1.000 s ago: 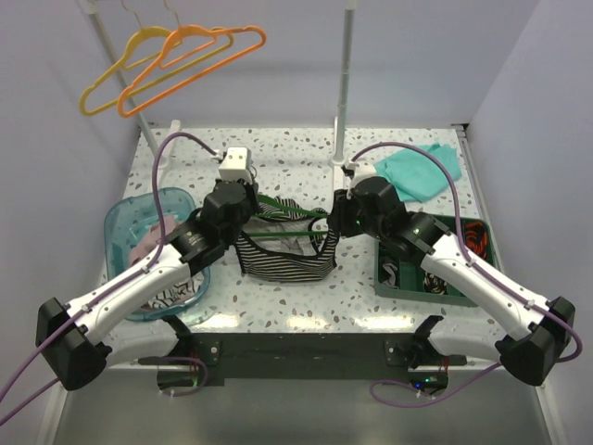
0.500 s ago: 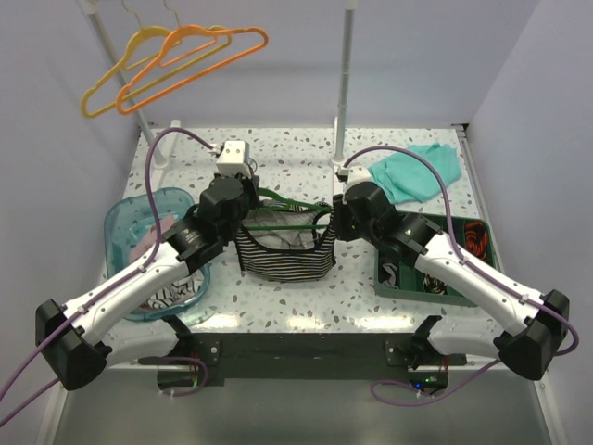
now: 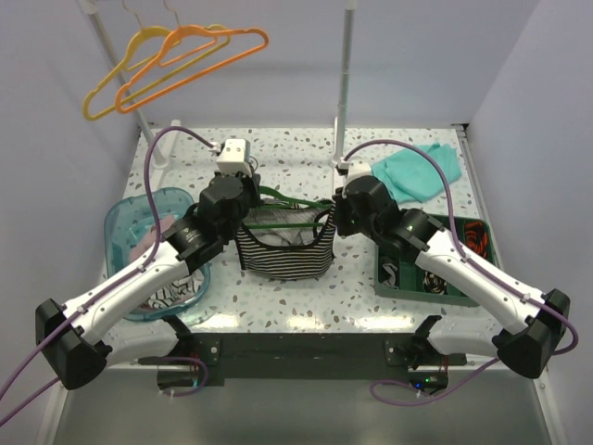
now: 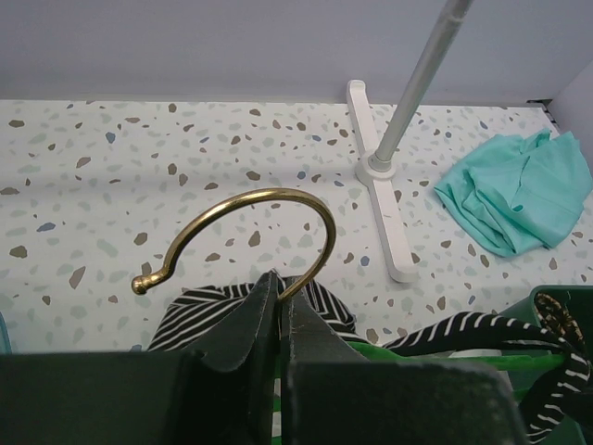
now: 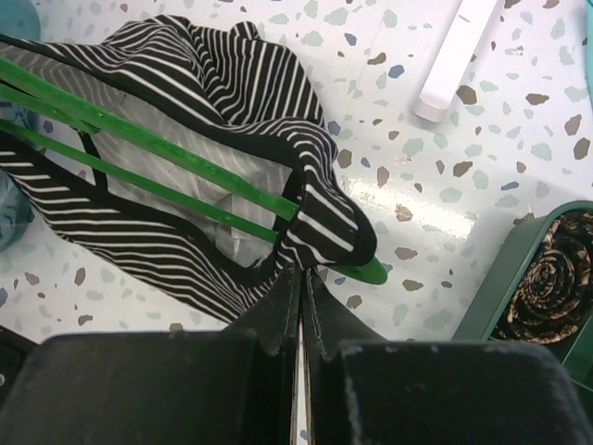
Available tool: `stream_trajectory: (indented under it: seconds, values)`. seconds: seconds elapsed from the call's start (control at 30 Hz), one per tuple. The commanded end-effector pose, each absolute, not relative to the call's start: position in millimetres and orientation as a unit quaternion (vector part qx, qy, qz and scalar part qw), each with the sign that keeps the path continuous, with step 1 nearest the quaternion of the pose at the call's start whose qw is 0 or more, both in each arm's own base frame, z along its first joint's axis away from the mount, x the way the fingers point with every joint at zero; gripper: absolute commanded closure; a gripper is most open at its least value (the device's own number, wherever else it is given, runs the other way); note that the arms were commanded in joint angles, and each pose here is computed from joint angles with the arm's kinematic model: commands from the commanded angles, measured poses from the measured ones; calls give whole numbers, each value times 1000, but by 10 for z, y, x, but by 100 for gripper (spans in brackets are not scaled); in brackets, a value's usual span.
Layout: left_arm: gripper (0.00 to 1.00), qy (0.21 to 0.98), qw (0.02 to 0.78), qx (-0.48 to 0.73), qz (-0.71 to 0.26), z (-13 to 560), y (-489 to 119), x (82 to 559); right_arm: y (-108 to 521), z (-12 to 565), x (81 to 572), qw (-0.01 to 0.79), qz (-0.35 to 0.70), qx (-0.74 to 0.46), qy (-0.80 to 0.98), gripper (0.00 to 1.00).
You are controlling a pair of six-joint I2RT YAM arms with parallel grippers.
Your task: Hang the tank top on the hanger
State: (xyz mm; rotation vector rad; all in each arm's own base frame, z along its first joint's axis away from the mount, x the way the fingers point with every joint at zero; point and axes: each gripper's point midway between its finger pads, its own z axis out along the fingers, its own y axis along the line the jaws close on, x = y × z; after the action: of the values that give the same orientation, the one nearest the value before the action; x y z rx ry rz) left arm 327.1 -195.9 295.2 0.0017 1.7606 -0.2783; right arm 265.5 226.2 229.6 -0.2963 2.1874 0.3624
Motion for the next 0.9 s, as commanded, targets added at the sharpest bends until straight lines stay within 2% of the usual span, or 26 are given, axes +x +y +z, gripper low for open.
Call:
stream_trajectory:
  seconds: [0.0,0.33,0.67,0.7,0.77,0.8,0.87]
  values:
    - [100,739,658,-11,-144,3309,-2018,3323,2319,2592,2730,469,159,-114,861,100]
    - [100,742,652,-2,-154,3262,-2154,3329,2485,3194,2922,510,175,-121,834,100]
    - [100,736,658,7,-160,3383,-2307,3370,2582,3353,3033,516,169,-134,829,100]
    - [100,731,663,8,-158,3451,-2296,3375,2555,3342,3022,514,162,-137,831,98]
    - [100,726,670,8,-155,3535,-2286,3381,2498,3411,2993,526,159,-145,823,87]
    - [100,722,676,10,-150,3620,-2261,3388,2471,3436,2967,531,161,-149,819,73]
    - [100,716,682,15,-148,3720,-2256,3382,2468,3645,2877,555,182,-184,790,61]
